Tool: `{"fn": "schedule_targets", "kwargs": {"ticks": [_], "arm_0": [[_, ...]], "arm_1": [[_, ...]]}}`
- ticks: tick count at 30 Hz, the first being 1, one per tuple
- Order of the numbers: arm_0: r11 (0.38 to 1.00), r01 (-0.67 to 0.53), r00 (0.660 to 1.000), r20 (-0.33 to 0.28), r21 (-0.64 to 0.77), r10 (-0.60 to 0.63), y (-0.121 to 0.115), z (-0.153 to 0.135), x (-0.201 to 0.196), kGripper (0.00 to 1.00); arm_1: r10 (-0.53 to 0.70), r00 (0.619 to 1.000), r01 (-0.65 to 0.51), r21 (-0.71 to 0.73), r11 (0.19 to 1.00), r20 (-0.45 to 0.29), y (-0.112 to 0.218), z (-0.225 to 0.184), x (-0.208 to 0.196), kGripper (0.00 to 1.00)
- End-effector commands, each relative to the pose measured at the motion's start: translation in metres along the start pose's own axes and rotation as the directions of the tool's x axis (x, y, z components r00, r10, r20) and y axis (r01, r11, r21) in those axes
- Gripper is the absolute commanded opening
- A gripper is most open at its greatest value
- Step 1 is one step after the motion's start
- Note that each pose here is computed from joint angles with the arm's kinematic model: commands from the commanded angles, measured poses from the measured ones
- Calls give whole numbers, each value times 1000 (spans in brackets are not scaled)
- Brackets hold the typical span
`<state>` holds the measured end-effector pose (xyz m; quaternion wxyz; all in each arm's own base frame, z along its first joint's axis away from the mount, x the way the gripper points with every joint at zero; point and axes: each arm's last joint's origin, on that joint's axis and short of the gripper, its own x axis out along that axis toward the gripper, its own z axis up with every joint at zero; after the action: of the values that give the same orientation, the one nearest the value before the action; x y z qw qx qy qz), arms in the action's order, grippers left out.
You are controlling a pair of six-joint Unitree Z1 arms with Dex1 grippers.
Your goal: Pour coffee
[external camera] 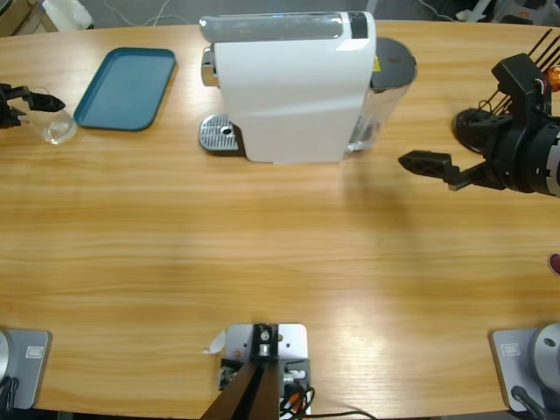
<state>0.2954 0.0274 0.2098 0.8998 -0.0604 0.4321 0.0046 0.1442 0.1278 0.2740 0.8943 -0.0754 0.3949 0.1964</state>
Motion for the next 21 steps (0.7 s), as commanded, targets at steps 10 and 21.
{"fn": "schedule_targets", "kwargs": {"ticks": [10, 21], "arm_0": [[999, -28, 999, -44, -30, 26, 11, -11, 25, 883], [1000, -13, 1000, 0, -10, 13, 3, -13, 9, 526]], "arm_1": [[1, 998, -3, -19, 1000, -63, 0, -9, 13, 1000], [1, 998, -2, -19, 1000, -65, 0, -9, 14, 1000]]}}
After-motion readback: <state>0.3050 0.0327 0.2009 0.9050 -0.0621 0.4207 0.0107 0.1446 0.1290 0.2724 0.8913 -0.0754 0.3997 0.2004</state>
